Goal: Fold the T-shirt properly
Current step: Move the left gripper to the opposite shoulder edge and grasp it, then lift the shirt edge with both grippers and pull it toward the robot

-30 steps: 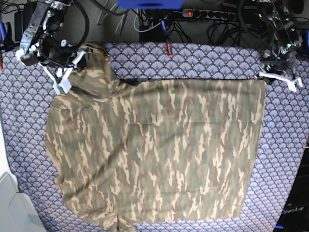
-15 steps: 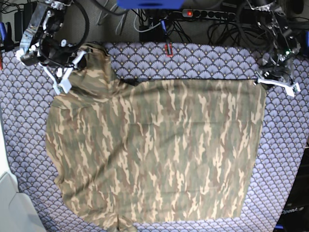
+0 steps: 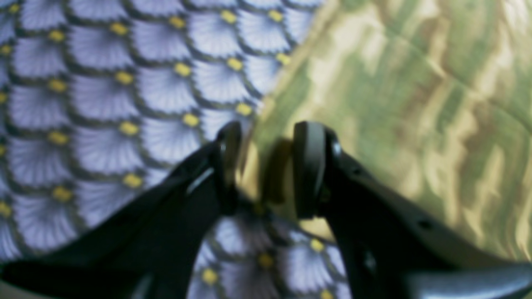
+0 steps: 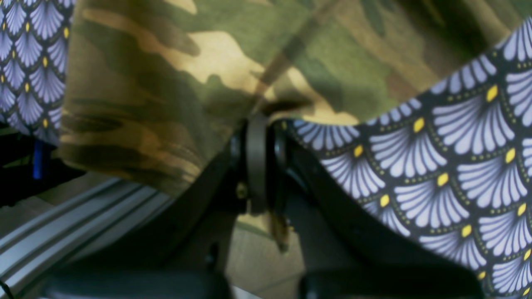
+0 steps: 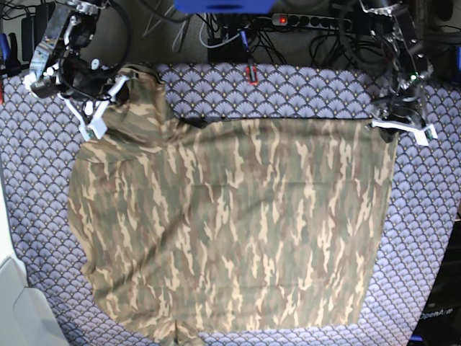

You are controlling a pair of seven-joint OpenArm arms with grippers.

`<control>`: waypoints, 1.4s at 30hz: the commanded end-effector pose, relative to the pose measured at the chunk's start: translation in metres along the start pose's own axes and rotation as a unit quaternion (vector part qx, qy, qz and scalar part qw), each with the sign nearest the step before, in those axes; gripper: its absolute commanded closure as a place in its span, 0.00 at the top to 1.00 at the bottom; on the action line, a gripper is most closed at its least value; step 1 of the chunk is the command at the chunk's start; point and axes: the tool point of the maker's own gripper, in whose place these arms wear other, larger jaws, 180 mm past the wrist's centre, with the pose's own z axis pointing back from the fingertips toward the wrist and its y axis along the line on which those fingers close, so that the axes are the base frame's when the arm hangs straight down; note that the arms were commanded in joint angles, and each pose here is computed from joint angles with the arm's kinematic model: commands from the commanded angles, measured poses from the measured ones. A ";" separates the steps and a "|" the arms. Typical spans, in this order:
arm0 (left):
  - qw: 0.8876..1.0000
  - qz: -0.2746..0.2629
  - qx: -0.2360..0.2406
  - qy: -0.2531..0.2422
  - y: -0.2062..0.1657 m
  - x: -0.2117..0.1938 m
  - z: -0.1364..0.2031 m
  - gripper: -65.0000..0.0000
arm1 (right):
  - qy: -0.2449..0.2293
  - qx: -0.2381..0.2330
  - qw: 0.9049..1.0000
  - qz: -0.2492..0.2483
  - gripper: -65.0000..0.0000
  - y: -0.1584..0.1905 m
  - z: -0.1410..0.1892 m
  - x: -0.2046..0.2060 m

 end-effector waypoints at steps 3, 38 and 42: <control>0.996 -0.007 -0.009 0.085 -0.006 -0.045 0.007 0.32 | -0.006 0.000 1.000 0.005 0.00 0.000 0.003 0.004; 0.997 -0.058 -0.010 0.044 -0.003 -0.020 0.046 0.01 | -0.003 -0.011 1.000 0.013 0.00 -0.002 0.010 -0.004; 0.997 -0.068 -0.005 0.039 0.003 -0.016 0.054 0.01 | -0.009 -0.031 0.999 0.026 0.00 -0.006 0.023 -0.006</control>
